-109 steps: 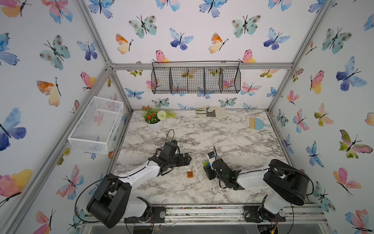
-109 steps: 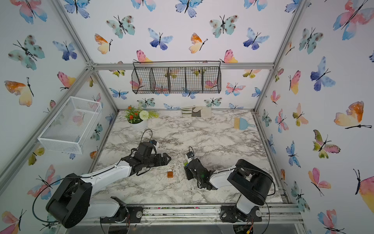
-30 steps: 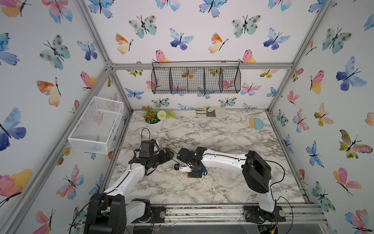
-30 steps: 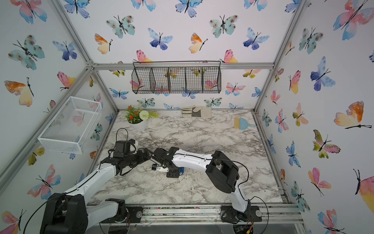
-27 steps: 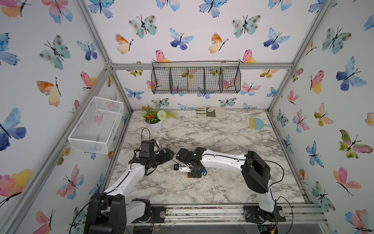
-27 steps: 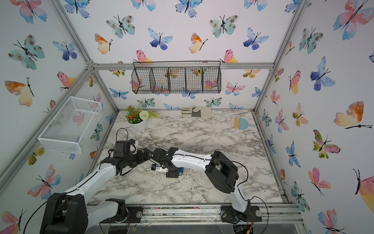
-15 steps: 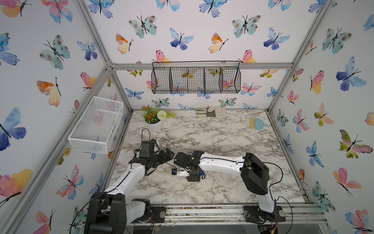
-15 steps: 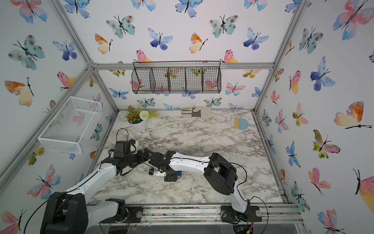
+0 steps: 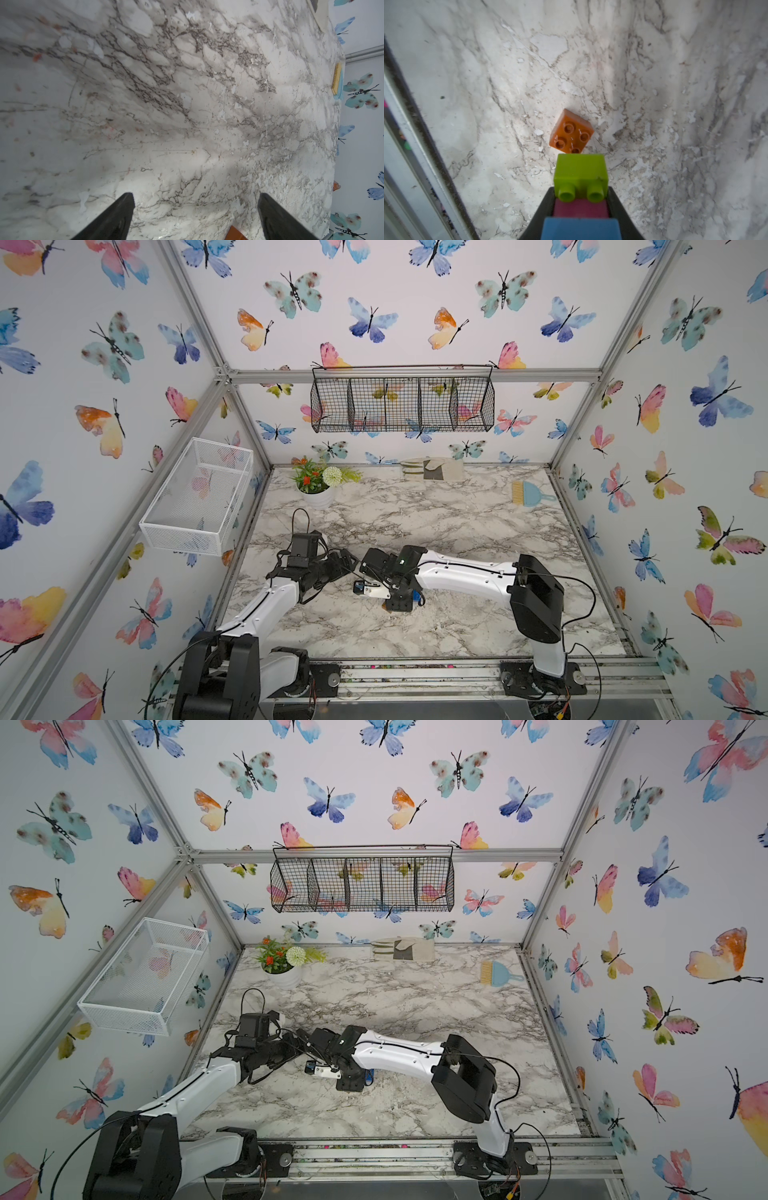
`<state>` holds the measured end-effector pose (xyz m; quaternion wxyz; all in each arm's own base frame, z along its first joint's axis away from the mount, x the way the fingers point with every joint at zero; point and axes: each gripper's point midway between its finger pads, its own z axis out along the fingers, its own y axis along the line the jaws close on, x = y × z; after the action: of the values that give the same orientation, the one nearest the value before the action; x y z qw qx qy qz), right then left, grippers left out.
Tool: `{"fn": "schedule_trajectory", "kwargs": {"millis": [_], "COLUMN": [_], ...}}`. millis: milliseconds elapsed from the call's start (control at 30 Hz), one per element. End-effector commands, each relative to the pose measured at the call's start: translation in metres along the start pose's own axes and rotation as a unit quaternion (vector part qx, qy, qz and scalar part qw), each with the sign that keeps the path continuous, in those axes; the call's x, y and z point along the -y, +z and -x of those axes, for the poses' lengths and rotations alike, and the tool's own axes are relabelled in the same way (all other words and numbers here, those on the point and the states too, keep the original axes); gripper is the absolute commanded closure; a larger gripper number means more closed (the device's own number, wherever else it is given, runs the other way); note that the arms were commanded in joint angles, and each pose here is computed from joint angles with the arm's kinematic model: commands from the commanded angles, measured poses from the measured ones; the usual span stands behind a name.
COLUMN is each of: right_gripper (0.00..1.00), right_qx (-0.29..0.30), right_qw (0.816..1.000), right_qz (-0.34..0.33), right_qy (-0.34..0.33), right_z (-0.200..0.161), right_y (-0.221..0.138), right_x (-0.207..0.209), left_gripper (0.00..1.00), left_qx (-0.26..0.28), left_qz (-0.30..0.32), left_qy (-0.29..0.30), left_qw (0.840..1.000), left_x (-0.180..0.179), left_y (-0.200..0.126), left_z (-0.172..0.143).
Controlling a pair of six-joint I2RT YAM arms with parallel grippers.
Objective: Assemble the letter y with lego
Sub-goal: Adjust the lego brick at the center of the board.
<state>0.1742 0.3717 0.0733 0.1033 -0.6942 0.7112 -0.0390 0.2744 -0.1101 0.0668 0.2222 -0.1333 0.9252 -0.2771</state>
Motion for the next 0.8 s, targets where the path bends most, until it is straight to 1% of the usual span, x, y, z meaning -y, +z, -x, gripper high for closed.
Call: {"fn": "schedule_trajectory", "kwargs": {"millis": [0, 100, 133, 200, 300, 333, 367, 400, 467, 533, 600, 700, 767], "right_gripper": [0.75, 0.75, 0.76, 0.77, 0.77, 0.77, 0.77, 0.77, 0.77, 0.77, 0.77, 0.76, 0.76], "right_qx": [-0.008, 0.076, 0.095, 0.103, 0.087, 0.086, 0.088, 0.096, 0.110, 0.120, 0.120, 0.112, 0.112], "right_qw": [0.993, 0.980, 0.973, 0.962, 0.944, 0.940, 0.937, 0.936, 0.933, 0.932, 0.932, 0.934, 0.935], "right_qz": [-0.094, -0.099, -0.118, -0.148, -0.189, -0.196, -0.200, -0.199, -0.198, -0.191, -0.187, -0.184, -0.181], "right_qy": [0.071, 0.153, 0.173, 0.205, 0.255, 0.265, 0.272, 0.275, 0.280, 0.284, 0.286, 0.285, 0.285], "right_z": [-0.016, -0.008, -0.009, -0.019, -0.045, -0.052, -0.057, -0.059, -0.061, -0.061, -0.061, -0.063, -0.062], "right_y": [-0.021, -0.057, -0.069, -0.085, -0.102, -0.105, -0.109, -0.111, -0.114, -0.115, -0.113, -0.109, -0.109], "right_x": [0.038, 0.065, 0.074, 0.089, 0.110, 0.114, 0.115, 0.115, 0.114, 0.111, 0.110, 0.109, 0.108], "left_gripper": [0.09, 0.09, 0.11, 0.16, 0.23, 0.26, 0.32, 0.37, 0.41, 0.46, 0.53, 0.58, 0.59], "left_qx": [-0.018, -0.044, -0.054, -0.074, -0.115, -0.127, -0.139, -0.150, -0.165, -0.168, -0.172, -0.175, -0.174], "left_qz": [-0.008, -0.014, -0.017, -0.025, -0.033, -0.031, -0.028, -0.026, -0.010, 0.012, 0.025, 0.050, 0.071], "left_qy": [0.010, 0.042, 0.053, 0.082, 0.116, 0.126, 0.138, 0.152, 0.178, 0.201, 0.214, 0.236, 0.248], "left_qw": [1.000, 0.998, 0.997, 0.994, 0.986, 0.983, 0.980, 0.977, 0.970, 0.965, 0.961, 0.955, 0.950], "left_x": [0.012, 0.033, 0.039, 0.051, 0.067, 0.070, 0.073, 0.077, 0.080, 0.078, 0.077, 0.073, 0.068], "left_y": [0.007, 0.019, 0.024, 0.033, 0.044, 0.046, 0.048, 0.049, 0.051, 0.051, 0.050, 0.046, 0.044], "left_z": [-0.020, -0.047, -0.056, -0.073, -0.096, -0.102, -0.109, -0.115, -0.124, -0.128, -0.131, -0.134, -0.135]}}
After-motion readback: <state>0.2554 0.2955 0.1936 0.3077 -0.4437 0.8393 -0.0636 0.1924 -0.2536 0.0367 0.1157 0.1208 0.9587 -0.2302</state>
